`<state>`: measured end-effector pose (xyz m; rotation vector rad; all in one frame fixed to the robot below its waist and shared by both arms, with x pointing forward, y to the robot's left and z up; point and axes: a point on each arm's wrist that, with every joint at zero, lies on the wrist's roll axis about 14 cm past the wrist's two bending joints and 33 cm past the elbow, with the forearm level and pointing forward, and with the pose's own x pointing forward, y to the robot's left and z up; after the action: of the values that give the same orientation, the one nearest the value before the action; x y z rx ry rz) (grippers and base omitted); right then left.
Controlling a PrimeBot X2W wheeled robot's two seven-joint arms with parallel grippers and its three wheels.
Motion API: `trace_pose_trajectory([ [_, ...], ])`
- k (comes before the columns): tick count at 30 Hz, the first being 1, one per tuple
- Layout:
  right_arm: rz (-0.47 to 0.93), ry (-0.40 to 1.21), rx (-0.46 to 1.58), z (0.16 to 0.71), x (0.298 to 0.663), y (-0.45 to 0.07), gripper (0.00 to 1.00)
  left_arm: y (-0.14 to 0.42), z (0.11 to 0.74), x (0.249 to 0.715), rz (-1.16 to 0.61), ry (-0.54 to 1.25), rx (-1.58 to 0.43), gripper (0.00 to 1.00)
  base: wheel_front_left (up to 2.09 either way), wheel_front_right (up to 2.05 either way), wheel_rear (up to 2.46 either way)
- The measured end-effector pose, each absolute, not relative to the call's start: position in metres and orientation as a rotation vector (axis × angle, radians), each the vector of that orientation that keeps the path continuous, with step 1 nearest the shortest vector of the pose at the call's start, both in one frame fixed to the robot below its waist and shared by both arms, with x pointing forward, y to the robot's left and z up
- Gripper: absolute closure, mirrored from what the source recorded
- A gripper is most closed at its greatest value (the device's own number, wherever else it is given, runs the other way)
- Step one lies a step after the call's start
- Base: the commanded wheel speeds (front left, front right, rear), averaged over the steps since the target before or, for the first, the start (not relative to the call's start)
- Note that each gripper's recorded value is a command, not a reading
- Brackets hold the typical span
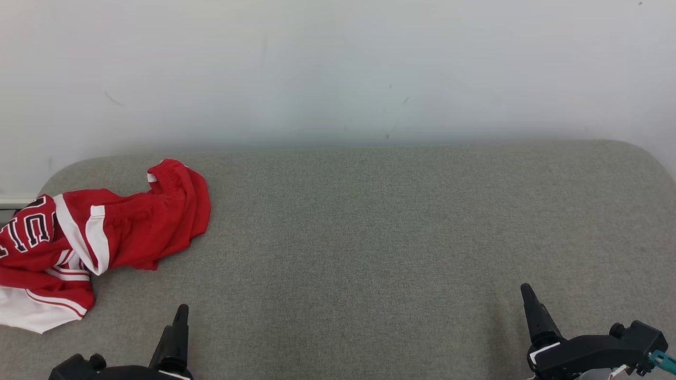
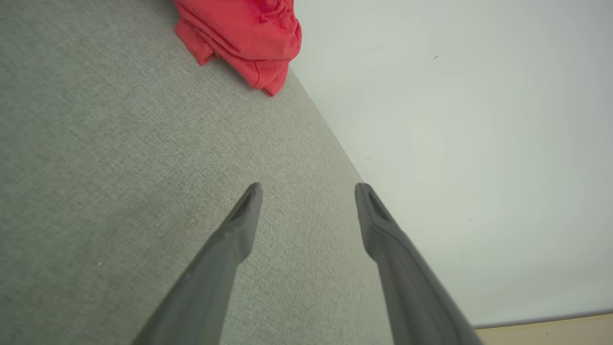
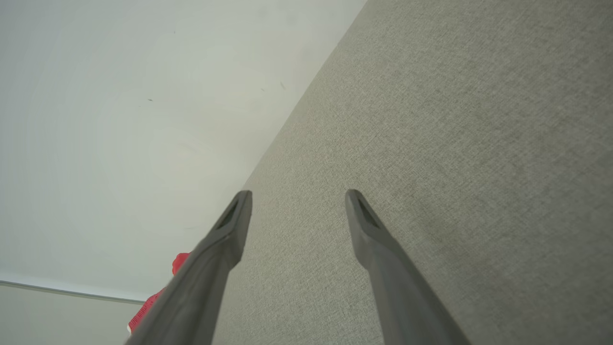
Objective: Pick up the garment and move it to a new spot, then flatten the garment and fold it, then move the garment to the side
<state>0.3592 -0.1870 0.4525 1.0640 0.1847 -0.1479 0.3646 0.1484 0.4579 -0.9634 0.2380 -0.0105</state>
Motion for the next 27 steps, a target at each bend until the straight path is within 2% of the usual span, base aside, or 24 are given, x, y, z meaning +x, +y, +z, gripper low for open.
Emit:
trace_pose_trajectory([
  [12,-0.161,0.161,0.851,0.456,0.359,-0.194,0.0,0.147,0.466,0.368,-0.035,0.206,-0.769,0.0,0.0,0.0,0.0],
  [20,-0.116,0.164,0.702,0.459,0.36,-0.184,0.0,0.146,0.463,0.365,-0.037,0.21,-0.673,0.0,0.0,0.0,0.0],
  [27,-0.082,0.159,0.553,0.462,0.36,-0.18,0.0,0.14,0.468,0.367,-0.085,0.186,-0.512,0.0,0.0,0.0,0.0],
])
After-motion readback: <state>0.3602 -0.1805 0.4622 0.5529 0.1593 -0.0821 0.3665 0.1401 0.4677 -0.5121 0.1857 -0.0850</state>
